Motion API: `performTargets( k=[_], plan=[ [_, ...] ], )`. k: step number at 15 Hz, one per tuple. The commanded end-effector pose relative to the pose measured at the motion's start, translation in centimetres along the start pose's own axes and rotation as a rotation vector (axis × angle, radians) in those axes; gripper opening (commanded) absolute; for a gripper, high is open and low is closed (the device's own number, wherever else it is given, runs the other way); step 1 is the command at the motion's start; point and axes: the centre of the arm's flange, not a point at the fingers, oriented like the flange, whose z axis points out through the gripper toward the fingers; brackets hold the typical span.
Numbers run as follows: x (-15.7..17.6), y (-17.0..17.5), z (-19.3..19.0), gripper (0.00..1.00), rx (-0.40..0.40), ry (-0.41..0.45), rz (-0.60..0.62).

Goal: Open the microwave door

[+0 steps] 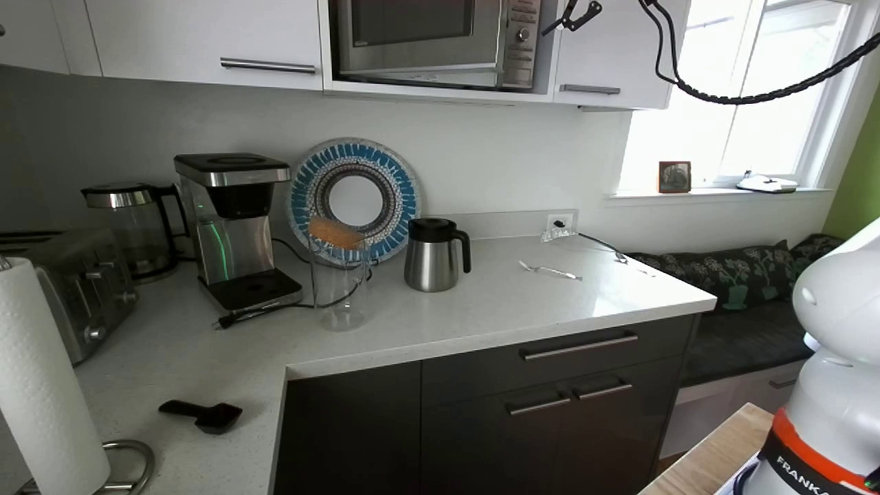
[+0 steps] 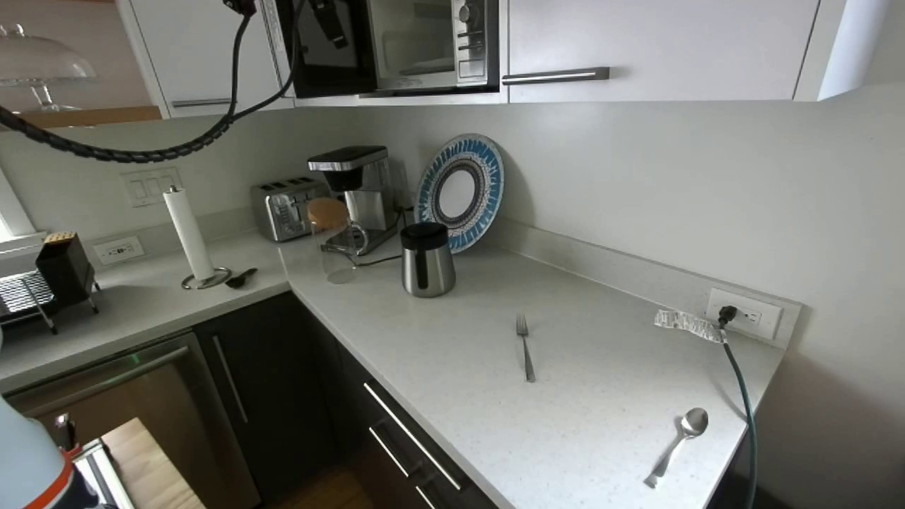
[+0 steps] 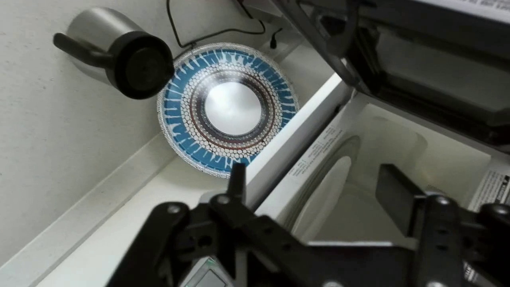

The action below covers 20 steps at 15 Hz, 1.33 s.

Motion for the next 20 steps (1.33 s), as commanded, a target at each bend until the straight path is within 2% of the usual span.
performTargets(
  k=[1, 5, 9, 11, 20],
  plan=[
    [-1.4, -0.1, 1.1, 1.00, 0.088, 0.001, 0.034],
    [-2.3, -1.3, 1.5, 1.00, 0.191, -0.022, 0.067],
    [-3.3, -2.0, 1.2, 1.00, 0.258, -0.115, 0.079],
    [-3.8, -2.3, 0.9, 1.00, 0.283, -0.174, 0.085],
    [-6.9, -2.5, 0.5, 1.00, 0.361, -0.556, 0.113]
  ],
)
